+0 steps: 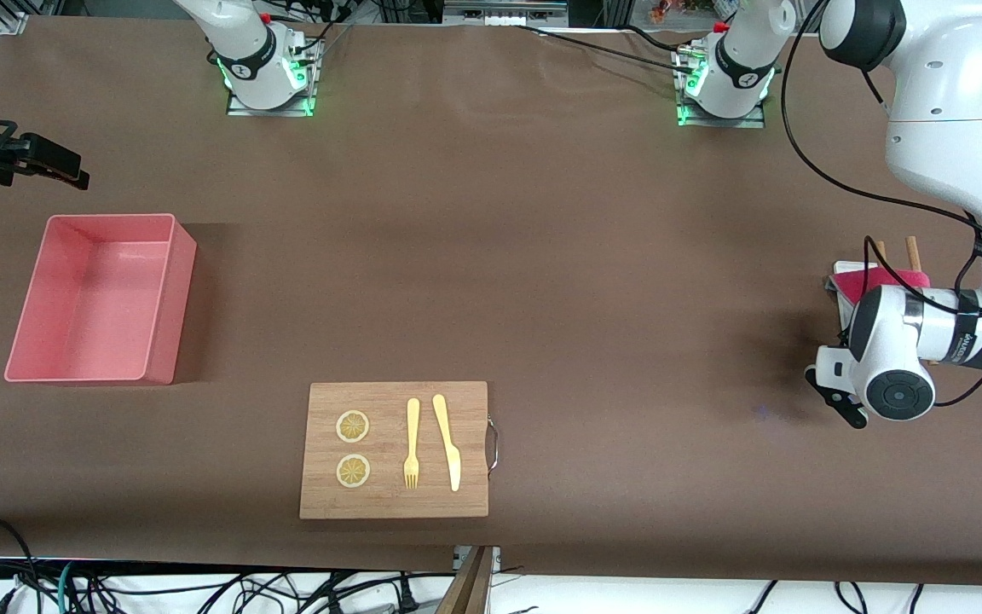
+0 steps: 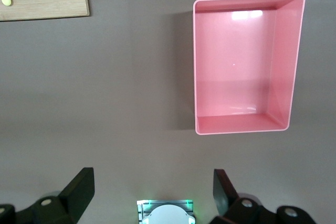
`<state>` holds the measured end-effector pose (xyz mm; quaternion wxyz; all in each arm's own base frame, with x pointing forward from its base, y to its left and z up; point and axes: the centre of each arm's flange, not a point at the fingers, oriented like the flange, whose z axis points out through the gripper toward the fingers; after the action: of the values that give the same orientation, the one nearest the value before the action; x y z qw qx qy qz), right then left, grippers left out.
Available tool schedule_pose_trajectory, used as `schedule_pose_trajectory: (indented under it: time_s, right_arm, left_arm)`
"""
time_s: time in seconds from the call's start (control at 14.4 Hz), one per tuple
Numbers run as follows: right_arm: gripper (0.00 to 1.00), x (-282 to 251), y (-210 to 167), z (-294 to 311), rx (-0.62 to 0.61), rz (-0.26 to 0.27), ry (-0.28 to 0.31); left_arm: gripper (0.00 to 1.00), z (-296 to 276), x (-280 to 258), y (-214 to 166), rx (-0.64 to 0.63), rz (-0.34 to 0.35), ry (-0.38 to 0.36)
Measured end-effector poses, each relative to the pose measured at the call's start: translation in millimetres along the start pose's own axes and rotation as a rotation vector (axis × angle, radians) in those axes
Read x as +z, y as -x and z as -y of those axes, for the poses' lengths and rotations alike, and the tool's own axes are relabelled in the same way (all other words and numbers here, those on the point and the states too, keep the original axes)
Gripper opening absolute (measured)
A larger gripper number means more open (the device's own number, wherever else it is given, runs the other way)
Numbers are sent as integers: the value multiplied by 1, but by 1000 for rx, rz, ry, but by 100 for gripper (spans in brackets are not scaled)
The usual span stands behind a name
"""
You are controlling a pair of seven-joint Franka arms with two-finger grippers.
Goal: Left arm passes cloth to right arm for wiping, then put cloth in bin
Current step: 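Lift the cloth with the left gripper while the right gripper approaches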
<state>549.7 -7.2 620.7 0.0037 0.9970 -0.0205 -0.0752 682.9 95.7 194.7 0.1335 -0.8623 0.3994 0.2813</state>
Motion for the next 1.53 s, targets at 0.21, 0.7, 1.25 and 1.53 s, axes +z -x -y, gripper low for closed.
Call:
schedule_pose_trajectory:
  time_s: [0.21,0.7,1.25,1.53]
  right_arm:
    - [100,0,0,0,0,0,0]
    - [100,0,0,0,0,0,0]
    - [100,14,-10,1,-1,26,-1]
    - [100,50,-33,7,-11,95,1]
  left_arm:
    - [2,-2,-7,1,0,8,6]
    - [2,-18,-115,30,-23,-55,-66]
    - [2,-95,-272,74,7,-272,-120]
    - [2,-139,-326,80,46,-430,-77]
